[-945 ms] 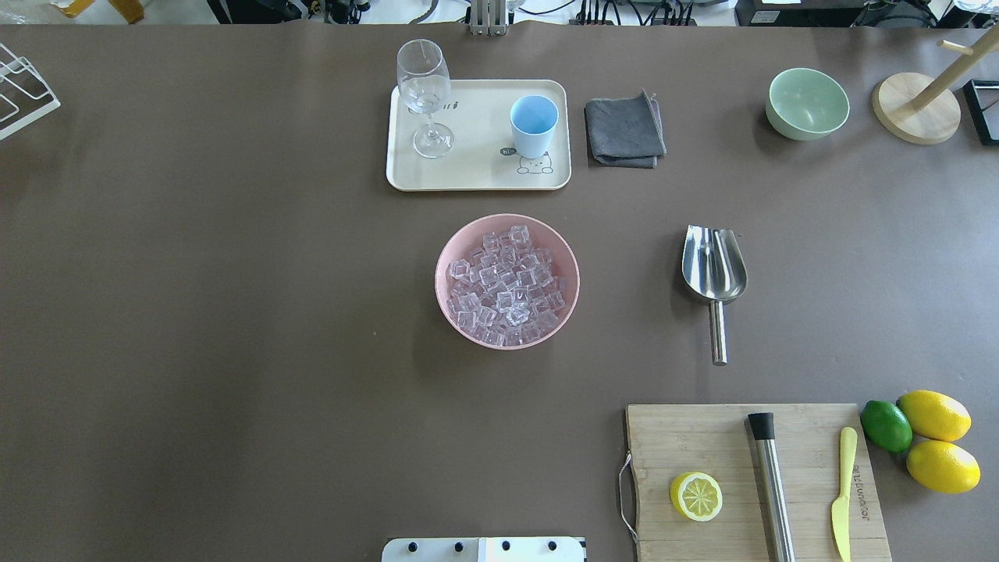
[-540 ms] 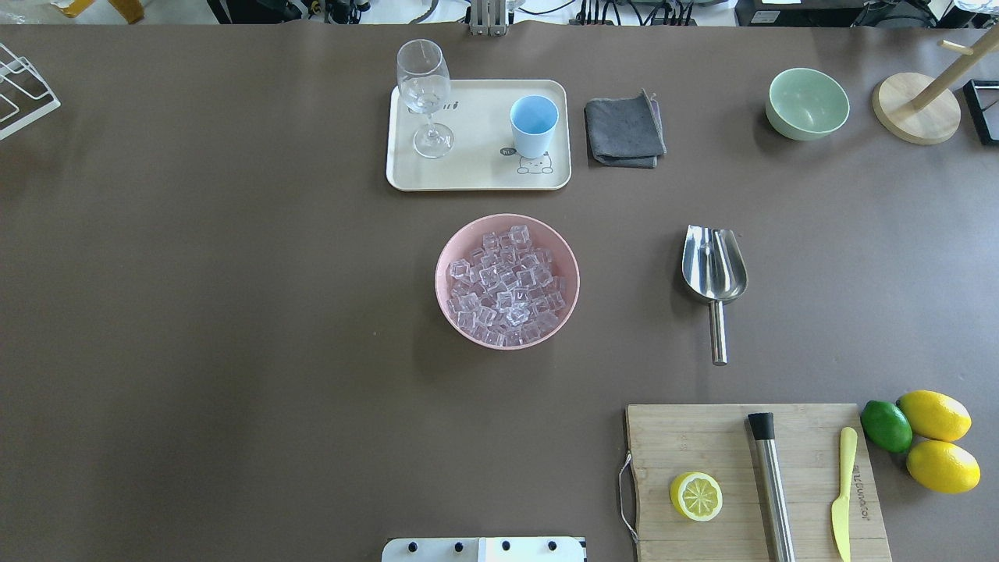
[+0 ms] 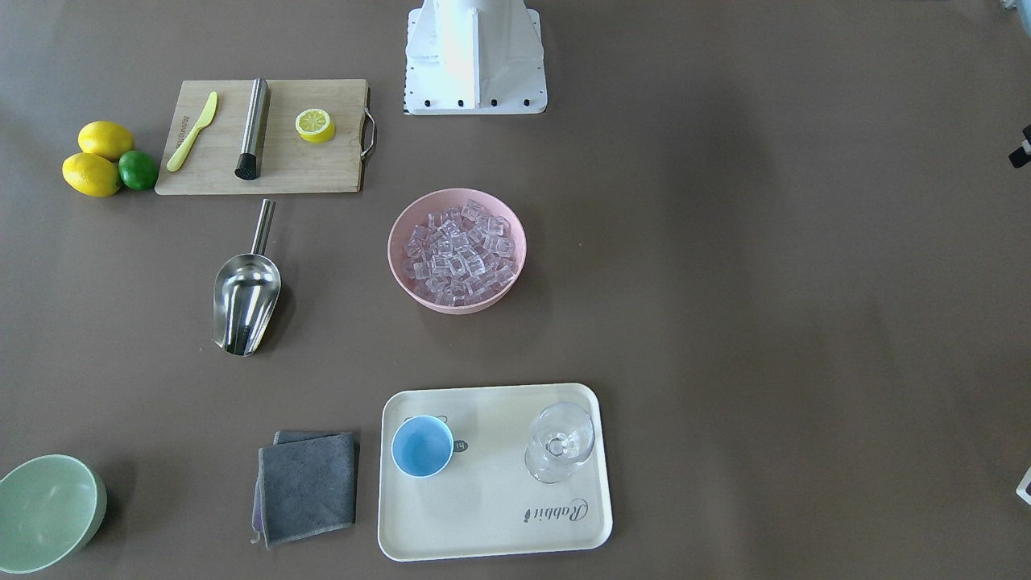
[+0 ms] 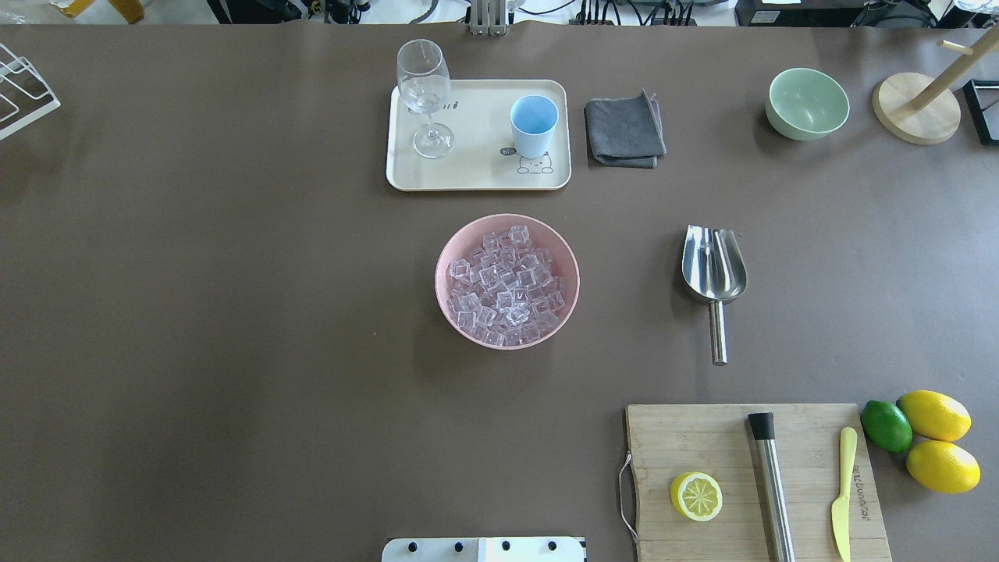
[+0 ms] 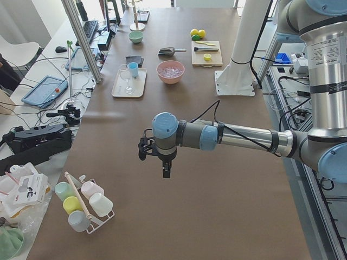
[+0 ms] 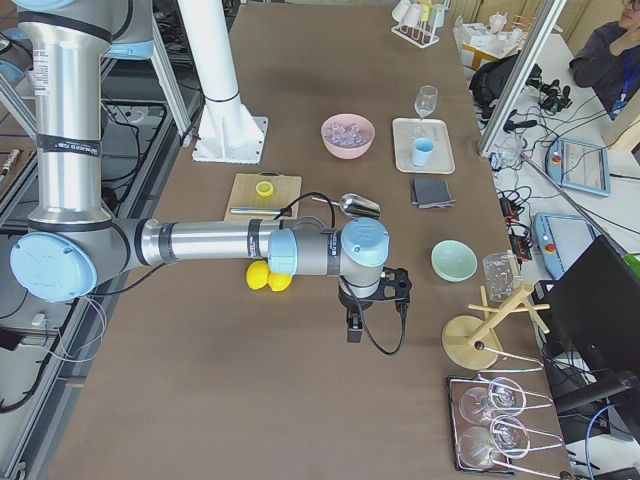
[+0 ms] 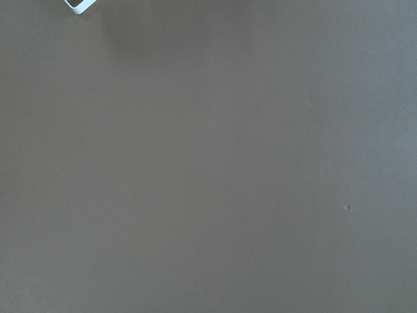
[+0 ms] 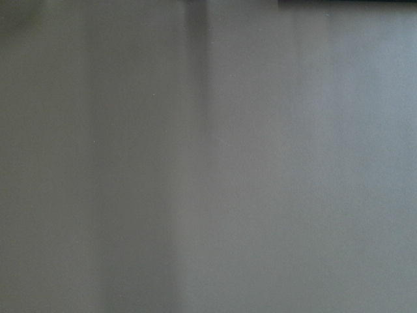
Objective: Put ice in cup with scoop
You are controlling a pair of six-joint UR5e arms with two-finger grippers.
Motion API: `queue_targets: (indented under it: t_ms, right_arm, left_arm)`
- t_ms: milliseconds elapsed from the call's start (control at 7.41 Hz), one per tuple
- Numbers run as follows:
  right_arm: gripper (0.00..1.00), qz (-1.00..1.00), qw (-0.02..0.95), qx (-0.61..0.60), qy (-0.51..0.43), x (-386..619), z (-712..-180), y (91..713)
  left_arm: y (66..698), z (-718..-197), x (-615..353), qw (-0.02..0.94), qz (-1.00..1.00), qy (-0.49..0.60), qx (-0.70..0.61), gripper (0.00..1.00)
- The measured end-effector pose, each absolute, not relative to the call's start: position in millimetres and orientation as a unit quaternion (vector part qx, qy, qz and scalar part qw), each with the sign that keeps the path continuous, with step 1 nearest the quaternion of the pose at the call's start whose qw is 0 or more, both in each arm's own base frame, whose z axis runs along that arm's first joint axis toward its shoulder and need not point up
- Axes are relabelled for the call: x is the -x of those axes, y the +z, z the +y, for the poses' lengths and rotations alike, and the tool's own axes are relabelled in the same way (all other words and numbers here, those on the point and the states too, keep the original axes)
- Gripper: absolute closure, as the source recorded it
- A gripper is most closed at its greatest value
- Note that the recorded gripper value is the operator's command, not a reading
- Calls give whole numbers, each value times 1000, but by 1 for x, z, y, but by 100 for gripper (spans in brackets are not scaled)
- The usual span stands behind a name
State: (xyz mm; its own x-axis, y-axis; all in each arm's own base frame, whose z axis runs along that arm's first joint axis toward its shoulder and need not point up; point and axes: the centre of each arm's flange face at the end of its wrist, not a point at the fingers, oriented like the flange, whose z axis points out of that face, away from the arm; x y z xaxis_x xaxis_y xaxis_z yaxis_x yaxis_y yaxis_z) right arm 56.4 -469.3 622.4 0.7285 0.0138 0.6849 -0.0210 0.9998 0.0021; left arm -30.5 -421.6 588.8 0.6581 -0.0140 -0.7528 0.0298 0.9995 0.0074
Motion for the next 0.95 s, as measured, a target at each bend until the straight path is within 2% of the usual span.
queue_targets:
  t_ms: [945]
  right_arm:
    - [0,-373,927,-27,-5,-48,-464,591]
  left_arm:
    - [581,-420,31,910,414,-9,-17,1]
